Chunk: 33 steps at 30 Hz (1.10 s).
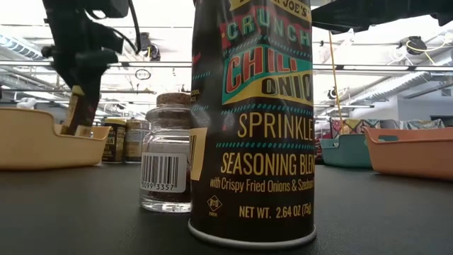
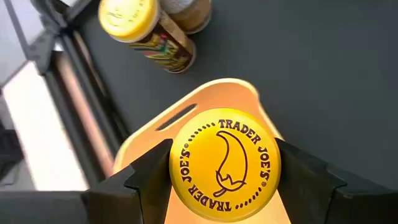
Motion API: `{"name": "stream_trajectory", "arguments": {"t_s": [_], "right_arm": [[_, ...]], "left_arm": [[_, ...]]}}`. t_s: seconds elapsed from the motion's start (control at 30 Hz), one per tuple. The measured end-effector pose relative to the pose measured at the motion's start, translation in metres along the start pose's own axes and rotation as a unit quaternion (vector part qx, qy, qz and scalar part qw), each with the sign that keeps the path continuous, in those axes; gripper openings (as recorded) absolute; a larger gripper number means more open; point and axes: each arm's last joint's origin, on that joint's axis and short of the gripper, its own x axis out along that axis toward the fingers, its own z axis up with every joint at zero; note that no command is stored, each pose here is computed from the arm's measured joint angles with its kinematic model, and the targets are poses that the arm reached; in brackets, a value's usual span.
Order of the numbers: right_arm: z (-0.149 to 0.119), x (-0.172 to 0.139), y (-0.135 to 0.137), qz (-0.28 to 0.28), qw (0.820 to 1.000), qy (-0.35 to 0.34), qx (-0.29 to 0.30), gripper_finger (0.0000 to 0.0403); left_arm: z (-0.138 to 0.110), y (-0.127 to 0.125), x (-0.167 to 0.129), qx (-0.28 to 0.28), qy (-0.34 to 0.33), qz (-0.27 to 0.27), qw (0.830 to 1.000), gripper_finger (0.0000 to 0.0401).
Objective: Sort spices by type
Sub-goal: Put the yellow seasoning can into the yellow bin
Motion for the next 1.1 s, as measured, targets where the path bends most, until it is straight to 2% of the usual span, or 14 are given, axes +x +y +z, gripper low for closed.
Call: {"name": "stream_trajectory", "arguments": {"t_s": [0.23,0.53,0.8,1.1], "right_arm": [[0.000,0.000,0.000,0.000,1.000,0.000,0.000,0.0150],[0.000,0.000,0.000,0.001,1.000,0.002,0.000,0.0150],[-0.001,0.000,0.000,0.002,1.000,0.005,-0.002,0.0150],[-0.001,0.000,0.000,0.001,1.000,0.002,-0.010,0.0150]], "left_arm": [[0.002,0.002,0.018,-0.006,0.006,0.003,1.000,0.0236],[0.003,-0.002,0.034,-0.013,0.008,-0.030,0.999,0.0236],[0.002,-0.001,0.035,-0.005,0.013,-0.026,1.000,0.0286],[0.001,0.000,0.035,0.016,0.024,-0.030,0.999,0.0293]]}}
